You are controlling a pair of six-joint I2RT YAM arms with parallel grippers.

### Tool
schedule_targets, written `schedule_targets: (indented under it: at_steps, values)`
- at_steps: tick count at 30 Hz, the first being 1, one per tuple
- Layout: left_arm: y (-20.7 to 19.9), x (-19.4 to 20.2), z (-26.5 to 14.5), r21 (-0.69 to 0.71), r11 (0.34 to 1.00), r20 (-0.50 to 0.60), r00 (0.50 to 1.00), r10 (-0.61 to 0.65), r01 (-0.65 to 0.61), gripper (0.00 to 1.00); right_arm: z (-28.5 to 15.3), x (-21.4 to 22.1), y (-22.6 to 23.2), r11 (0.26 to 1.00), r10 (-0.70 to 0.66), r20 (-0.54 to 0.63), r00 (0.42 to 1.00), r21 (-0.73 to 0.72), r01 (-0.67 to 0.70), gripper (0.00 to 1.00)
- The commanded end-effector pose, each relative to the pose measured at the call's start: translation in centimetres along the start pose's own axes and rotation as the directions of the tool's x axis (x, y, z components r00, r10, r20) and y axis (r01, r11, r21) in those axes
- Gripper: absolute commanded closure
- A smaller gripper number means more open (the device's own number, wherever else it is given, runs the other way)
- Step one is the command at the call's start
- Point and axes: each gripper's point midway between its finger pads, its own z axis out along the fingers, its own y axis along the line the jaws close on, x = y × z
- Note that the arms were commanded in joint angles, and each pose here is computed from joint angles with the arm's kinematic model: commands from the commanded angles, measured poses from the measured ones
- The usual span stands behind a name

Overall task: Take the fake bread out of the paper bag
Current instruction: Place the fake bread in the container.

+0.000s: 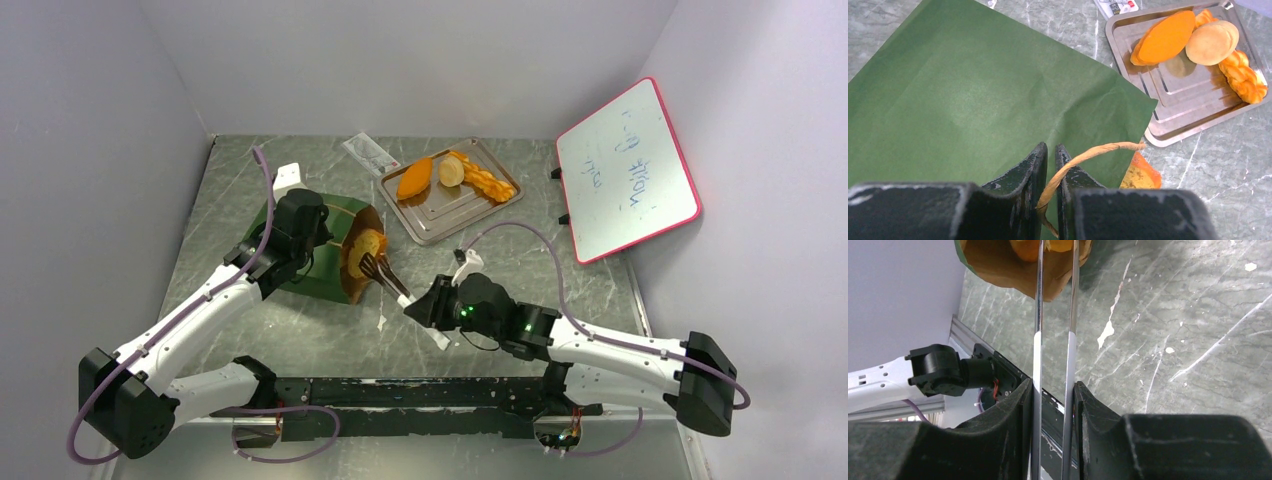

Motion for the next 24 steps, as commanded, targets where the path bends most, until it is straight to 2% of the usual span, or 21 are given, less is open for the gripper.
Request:
schedule_targets:
  at_steps: [1,7,18,24]
  values:
    - [-0.3,-0.6,0.2,0.016,0.999,0.024,0.999,-0.031,0.030,0.93,-1.0,-2.7,2.2,0.999,0.004,0.093,0.996,-0.047,0.000,0.78]
    - [-0.2,-0.5,0.1,0.015,0.999,0.022,0.999,-0.031,0.030,0.93,-0.7,-2.5,2.1,0.999,0.002,0.084,0.996,-0.039,0.001,0.77]
    - [0.2,-0.3,-0.1,0.009,1.000,0.021,0.999,-0.027,0.027,0.93,-1.2,-5.1,3.4,0.999,-0.017,0.164,0.986,-0.031,0.023,0.78]
    - [0.0,0.2,0.1,0.023,0.999,0.010,0.999,-0.036,0.036,0.93,0.6,-4.6,3.9,0.998,-0.021,0.132,0.991,-0.052,0.028,0.78]
